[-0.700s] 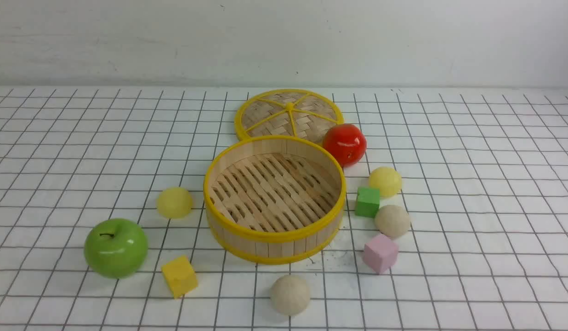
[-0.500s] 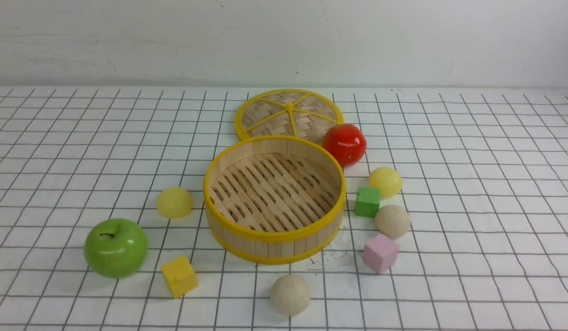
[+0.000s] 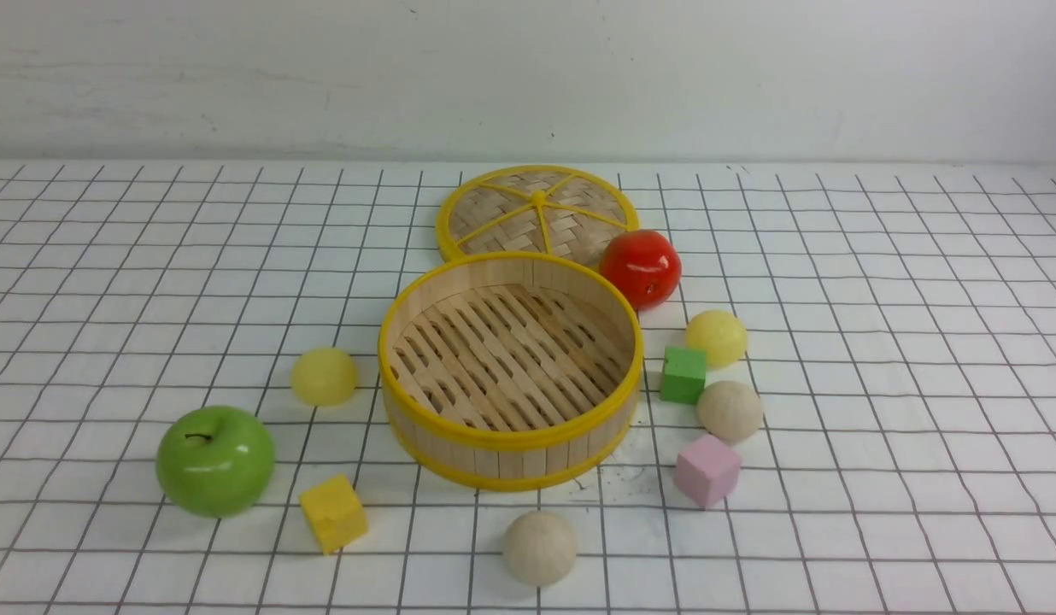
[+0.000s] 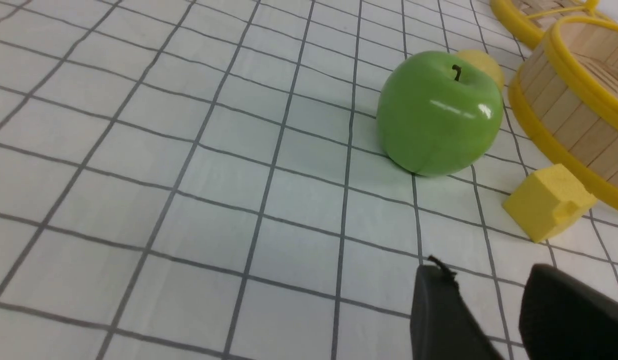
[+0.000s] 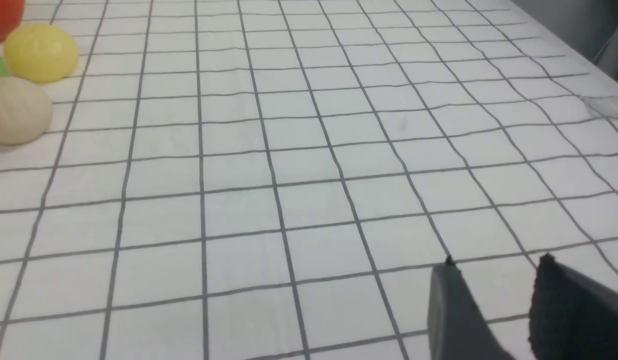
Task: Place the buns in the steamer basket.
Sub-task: Use the left arm to grab a steamed stuffed bun
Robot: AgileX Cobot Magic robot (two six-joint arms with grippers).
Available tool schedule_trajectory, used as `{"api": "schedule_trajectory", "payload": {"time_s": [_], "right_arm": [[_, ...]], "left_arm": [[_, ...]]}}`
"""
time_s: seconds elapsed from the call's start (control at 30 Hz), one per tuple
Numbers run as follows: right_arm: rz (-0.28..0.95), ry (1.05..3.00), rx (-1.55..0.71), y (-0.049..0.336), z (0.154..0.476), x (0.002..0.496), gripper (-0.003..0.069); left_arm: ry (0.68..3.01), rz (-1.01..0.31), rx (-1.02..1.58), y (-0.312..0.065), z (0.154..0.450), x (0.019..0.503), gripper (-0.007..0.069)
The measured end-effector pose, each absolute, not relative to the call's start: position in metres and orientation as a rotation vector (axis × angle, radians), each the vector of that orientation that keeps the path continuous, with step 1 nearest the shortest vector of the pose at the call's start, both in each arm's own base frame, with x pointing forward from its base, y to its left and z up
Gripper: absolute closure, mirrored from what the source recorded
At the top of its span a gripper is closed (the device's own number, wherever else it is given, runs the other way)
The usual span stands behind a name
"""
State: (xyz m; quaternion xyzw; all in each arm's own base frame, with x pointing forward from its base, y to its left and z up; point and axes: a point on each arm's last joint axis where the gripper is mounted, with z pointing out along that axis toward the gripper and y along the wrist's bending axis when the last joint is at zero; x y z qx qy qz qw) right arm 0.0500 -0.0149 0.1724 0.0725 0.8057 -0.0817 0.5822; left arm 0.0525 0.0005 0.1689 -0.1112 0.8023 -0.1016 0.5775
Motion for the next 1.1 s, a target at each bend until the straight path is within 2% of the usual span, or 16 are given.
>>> {"api": "schedule_trajectory", "payload": {"time_s": [0.3,0.63,0.9,1.07,1.1], "right_arm": [[-0.191,1.882,0.169,-0.015,0.172,0.050,0.0420],[-0.191,1.882,0.169,-0.015,0.172,0.050,0.0420],[-0.191,1.882,0.169,-0.015,0.172,0.050,0.0420],[-0.191,1.882,0.169,-0.015,0.172,0.050,0.0420],[-0.191,1.882,0.169,-0.015,0.172,0.050,0.0420]], "left_arm": [[1.833,-0.229,-0.233,0.000,0.173,0.054,0.0387],[1.620,-0.289,-0.171,-0.004,0.193,0.057,0.0387],[1.227,-0.487,-0.149,-0.010,0.228,0.051,0.0387],[1.181,-0.538,-0.169,-0.010,0.238,0.048,0.0387],[1.169,-0.544,-0.176,-0.009,0.248,0.046,0.0387]]}}
